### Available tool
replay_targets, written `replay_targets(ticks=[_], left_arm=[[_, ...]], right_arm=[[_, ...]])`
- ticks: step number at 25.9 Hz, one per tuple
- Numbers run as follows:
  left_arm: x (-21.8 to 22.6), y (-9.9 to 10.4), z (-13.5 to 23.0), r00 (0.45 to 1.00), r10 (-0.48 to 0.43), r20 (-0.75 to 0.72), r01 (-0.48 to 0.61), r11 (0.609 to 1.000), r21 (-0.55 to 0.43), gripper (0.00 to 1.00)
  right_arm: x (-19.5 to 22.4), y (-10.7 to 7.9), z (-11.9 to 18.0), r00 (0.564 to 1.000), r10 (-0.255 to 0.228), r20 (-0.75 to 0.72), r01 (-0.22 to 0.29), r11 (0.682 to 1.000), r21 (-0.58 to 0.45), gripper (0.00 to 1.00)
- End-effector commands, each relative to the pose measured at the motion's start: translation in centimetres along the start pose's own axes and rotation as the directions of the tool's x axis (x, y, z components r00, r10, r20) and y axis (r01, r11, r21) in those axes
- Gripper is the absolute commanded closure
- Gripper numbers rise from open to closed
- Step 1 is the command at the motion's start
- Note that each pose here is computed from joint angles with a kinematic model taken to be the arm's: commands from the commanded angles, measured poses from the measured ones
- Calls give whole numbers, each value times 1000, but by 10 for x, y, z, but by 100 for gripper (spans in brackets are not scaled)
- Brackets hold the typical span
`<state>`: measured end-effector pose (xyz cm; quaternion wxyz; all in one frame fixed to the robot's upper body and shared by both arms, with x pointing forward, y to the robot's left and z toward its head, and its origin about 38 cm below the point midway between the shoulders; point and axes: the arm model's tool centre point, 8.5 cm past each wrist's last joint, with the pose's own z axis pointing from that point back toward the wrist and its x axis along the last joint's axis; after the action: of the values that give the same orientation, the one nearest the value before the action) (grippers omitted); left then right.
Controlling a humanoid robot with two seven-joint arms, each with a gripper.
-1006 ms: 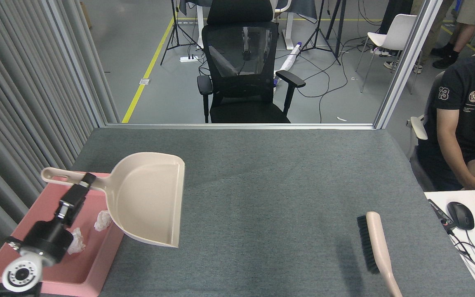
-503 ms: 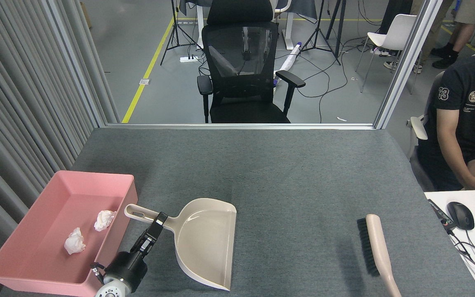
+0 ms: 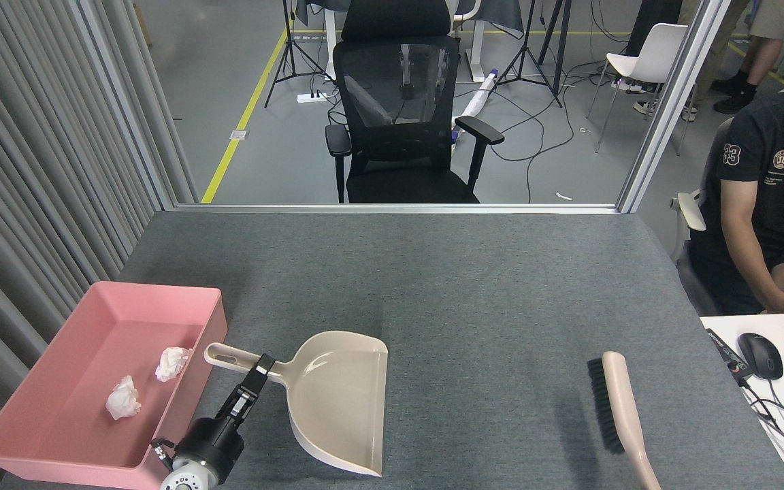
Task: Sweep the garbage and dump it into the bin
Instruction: 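Lower the dustpan back onto the table with the left gripper, then open the left gripper and release the dustpan handle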
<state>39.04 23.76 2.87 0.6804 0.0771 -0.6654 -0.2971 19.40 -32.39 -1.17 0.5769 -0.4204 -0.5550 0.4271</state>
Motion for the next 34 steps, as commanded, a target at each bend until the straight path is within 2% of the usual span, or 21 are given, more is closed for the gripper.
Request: replay_targets(ticks=[1,4,6,13,18,22,27,29,31,32,34], left_arm=[[11,13,-1,1000,19,9,-19,1000,25,77],[16,14,3,996,86,12,-86,996,32,77],[16,10,6,995,99,7,-99,995,30,77],[20,-34,5,981,192,6,-191,981,-11,77],[23,-49,0,980,198,8,-198,980,-22,76],[8,-60,0,979,204,-15,-205,979,-22,76],[2,-63,0,978,209,-25,-210,977,-25,75],[5,-58,-4,978,208,-15,-208,978,-14,74],[7,-57,-7,978,208,-11,-208,978,-10,69],[9,-56,-9,979,204,-4,-204,979,-10,59],[12,-56,-12,980,200,5,-200,980,-14,49]], right_arm=[[-1,0,1,1000,2,2,-2,1000,1,100],[-1,0,1,1000,2,2,-2,1000,1,100],[-1,0,1,1000,3,-1,-3,1000,0,100],[-1,-1,0,1000,4,-3,-4,1000,-3,100],[-1,-1,-1,1000,3,-4,-3,1000,-4,100],[0,-2,-4,1000,1,-2,-1,1000,-10,100],[-1,-3,-5,1000,7,-9,-7,1000,-9,100],[-1,-3,-6,1000,12,-9,-12,1000,-9,100],[0,-4,-10,1000,13,-2,-13,1000,-15,100],[0,-4,-10,1000,13,-2,-13,1000,-14,100],[0,-4,-10,1000,13,-2,-13,1000,-14,100]])
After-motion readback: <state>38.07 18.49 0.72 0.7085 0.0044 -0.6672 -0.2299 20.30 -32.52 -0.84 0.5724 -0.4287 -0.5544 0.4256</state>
